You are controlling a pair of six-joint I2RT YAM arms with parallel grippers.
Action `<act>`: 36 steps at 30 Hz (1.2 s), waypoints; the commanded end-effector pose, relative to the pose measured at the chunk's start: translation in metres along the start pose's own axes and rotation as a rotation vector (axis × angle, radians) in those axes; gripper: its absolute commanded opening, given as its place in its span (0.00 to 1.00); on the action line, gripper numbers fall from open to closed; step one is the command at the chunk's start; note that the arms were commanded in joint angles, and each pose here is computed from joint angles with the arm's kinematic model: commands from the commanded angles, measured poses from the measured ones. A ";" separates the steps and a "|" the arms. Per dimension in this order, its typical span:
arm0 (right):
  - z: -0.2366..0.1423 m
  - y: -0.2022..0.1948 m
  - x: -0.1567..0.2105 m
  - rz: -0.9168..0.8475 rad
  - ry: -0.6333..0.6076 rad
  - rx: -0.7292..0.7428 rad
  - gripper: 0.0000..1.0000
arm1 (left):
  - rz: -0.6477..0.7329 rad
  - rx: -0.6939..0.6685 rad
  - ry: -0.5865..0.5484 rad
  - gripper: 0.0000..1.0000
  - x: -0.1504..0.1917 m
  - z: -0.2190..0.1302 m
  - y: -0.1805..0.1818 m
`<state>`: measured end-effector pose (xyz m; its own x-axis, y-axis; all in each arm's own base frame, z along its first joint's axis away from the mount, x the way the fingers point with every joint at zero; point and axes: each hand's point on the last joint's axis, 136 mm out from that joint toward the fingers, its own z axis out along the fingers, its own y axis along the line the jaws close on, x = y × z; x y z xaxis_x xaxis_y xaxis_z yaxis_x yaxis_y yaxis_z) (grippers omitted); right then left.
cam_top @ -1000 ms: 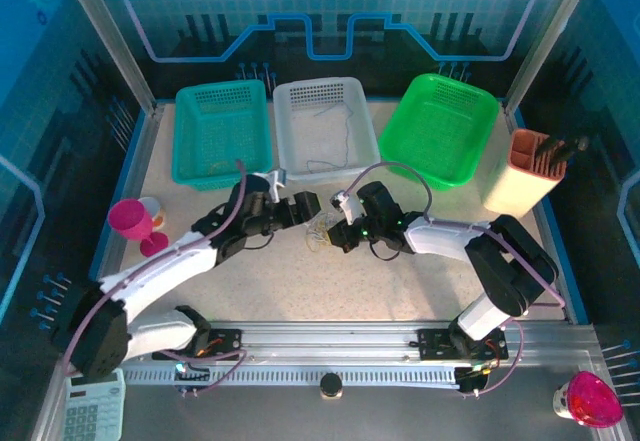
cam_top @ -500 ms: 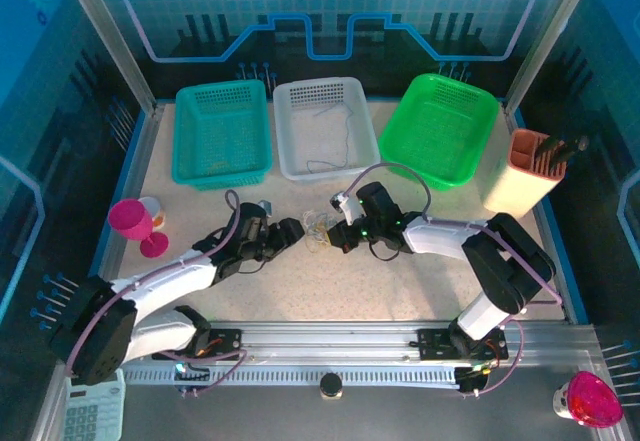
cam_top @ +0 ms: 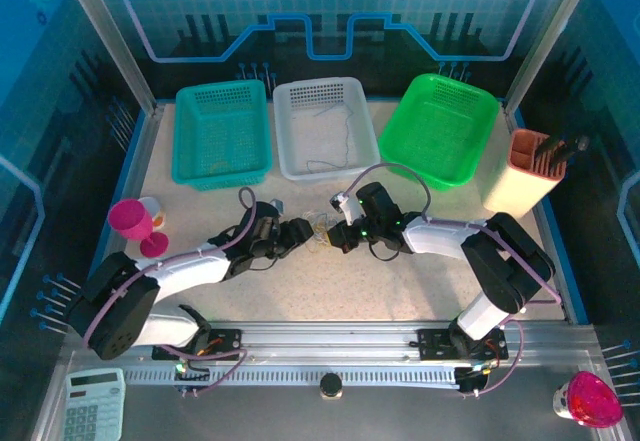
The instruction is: Untangle the cables
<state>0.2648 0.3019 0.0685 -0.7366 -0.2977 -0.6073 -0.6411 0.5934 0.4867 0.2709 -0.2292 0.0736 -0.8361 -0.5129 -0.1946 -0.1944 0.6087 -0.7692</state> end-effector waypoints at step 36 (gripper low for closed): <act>-0.060 -0.002 -0.024 -0.078 -0.101 0.156 0.64 | 0.176 0.174 0.030 0.00 -0.016 -0.052 -0.112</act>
<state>0.2651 0.2704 0.1177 -0.6649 -0.2579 -0.7010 -0.6521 0.6580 0.3766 0.2806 -0.2516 0.1853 -0.8500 -0.4250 -0.3113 0.0108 0.5767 -0.8169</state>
